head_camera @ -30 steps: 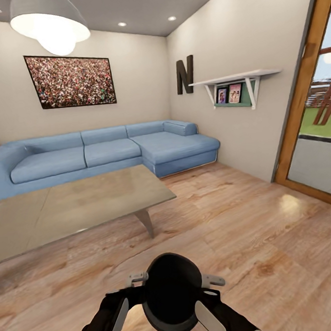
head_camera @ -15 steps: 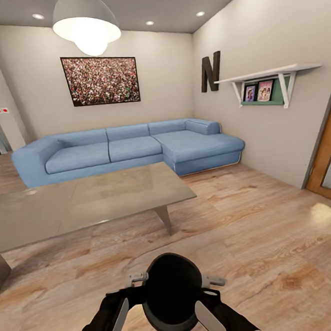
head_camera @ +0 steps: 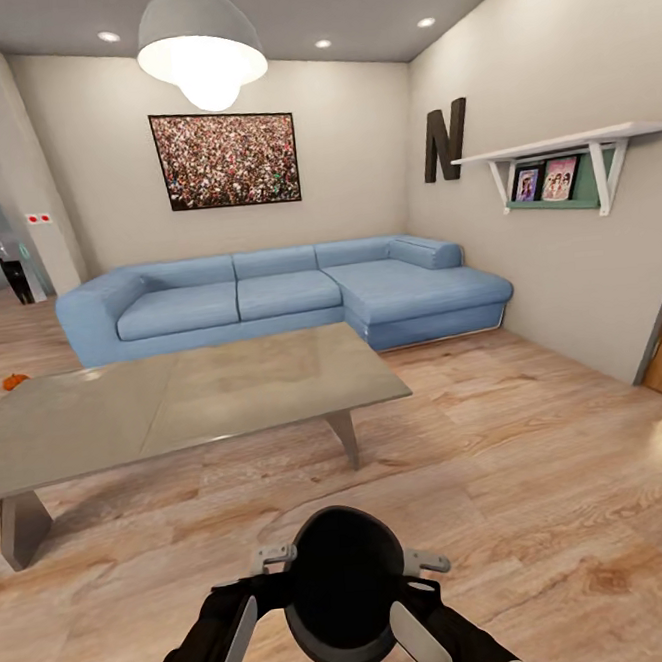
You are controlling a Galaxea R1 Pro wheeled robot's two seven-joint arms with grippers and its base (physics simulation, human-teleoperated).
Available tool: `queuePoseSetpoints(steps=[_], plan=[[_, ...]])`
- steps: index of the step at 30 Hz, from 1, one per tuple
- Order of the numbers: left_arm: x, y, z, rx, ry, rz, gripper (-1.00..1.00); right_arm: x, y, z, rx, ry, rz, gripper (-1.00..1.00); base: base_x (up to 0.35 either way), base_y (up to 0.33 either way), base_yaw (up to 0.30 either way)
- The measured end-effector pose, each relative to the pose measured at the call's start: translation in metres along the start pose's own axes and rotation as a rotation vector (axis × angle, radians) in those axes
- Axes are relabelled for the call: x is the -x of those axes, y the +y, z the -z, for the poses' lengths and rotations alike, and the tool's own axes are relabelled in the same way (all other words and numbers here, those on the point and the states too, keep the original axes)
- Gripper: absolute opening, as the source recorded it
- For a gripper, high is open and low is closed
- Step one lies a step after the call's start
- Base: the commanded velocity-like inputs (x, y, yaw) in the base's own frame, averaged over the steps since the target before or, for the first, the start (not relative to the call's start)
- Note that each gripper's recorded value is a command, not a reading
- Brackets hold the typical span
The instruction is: Place each of the two pumpkins and all three candles from the living room inside a cabinet in the living room (use any cabinet), then make sure every cabinet is closed, and position the cauldron so it is next to a table in the living room.
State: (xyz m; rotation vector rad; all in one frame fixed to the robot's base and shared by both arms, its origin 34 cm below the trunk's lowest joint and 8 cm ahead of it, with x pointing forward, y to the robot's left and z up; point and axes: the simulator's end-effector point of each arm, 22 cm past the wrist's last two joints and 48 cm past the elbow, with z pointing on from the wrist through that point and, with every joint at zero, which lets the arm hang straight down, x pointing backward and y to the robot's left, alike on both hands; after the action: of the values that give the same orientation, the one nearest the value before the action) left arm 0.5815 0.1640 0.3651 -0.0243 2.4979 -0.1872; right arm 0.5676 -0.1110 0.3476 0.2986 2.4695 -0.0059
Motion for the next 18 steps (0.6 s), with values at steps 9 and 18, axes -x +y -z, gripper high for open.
queuePoseSetpoints(steps=[9,18], plan=[[-0.0003,0.0001,0.0000,0.000,0.000,0.001,-1.00,0.0009,-0.0002,0.0000,-0.001,-0.004,0.006,-1.00,0.000,0.000,0.091],[-0.0004,0.0001,0.0000,0.000,0.001,0.002,-1.00,0.0004,0.0005,0.0001,0.000,-0.002,0.005,-1.00,0.000,0.000,0.280]])
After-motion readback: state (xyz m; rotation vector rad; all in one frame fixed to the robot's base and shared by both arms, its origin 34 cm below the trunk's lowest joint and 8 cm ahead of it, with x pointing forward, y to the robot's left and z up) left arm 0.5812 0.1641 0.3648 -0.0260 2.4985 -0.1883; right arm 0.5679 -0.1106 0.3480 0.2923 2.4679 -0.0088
